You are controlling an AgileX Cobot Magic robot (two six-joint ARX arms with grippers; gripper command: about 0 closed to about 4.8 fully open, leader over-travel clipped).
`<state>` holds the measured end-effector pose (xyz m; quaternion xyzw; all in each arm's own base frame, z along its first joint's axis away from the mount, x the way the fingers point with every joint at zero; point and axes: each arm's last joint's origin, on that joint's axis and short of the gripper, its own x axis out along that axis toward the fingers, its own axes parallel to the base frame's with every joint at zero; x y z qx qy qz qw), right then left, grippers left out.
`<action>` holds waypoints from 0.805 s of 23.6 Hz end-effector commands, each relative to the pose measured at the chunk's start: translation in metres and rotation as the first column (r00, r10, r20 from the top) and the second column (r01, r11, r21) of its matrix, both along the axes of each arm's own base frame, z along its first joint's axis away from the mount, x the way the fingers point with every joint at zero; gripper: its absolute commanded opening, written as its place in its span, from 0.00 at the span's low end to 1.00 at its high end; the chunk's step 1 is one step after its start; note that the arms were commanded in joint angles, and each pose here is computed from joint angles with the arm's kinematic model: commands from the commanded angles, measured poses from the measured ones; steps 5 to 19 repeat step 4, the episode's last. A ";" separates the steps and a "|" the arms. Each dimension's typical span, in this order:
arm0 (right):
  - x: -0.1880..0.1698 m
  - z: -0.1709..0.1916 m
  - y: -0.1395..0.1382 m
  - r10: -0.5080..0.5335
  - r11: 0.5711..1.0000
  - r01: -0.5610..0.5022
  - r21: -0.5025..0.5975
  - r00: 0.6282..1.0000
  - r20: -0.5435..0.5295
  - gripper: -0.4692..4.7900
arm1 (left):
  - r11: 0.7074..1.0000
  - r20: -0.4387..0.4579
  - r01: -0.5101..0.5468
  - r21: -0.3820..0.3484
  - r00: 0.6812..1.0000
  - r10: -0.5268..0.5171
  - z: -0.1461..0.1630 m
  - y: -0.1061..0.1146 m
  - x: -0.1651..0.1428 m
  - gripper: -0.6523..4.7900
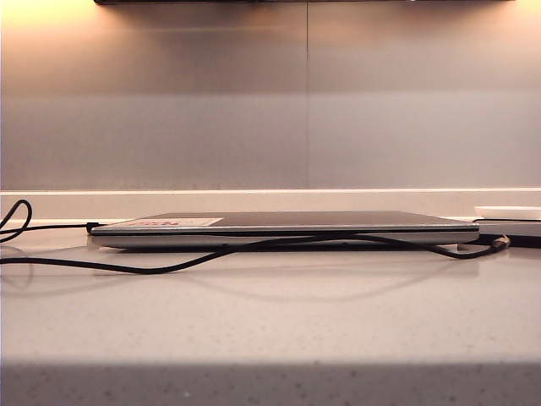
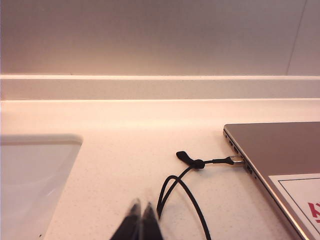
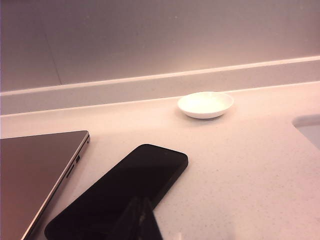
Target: Pick up the charging cable and the phone, plug the charging cable into the charging port on the phone, and finally place them back on the table.
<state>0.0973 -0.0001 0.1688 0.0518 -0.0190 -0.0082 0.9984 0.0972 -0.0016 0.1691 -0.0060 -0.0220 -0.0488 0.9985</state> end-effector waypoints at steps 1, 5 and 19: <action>0.000 0.002 0.000 0.001 1.000 -0.001 -0.003 1.000 0.018 0.08 | 1.000 0.017 0.002 0.004 1.000 -0.003 0.003 0.000 0.000 0.11; 0.000 0.002 0.000 0.001 1.000 -0.001 -0.003 1.000 0.019 0.08 | 1.000 0.017 0.002 0.004 1.000 -0.003 0.003 0.000 0.000 0.11; 0.000 0.002 0.000 0.001 1.000 -0.001 -0.003 1.000 0.019 0.08 | 1.000 0.017 0.002 0.004 1.000 -0.003 0.003 0.000 0.000 0.11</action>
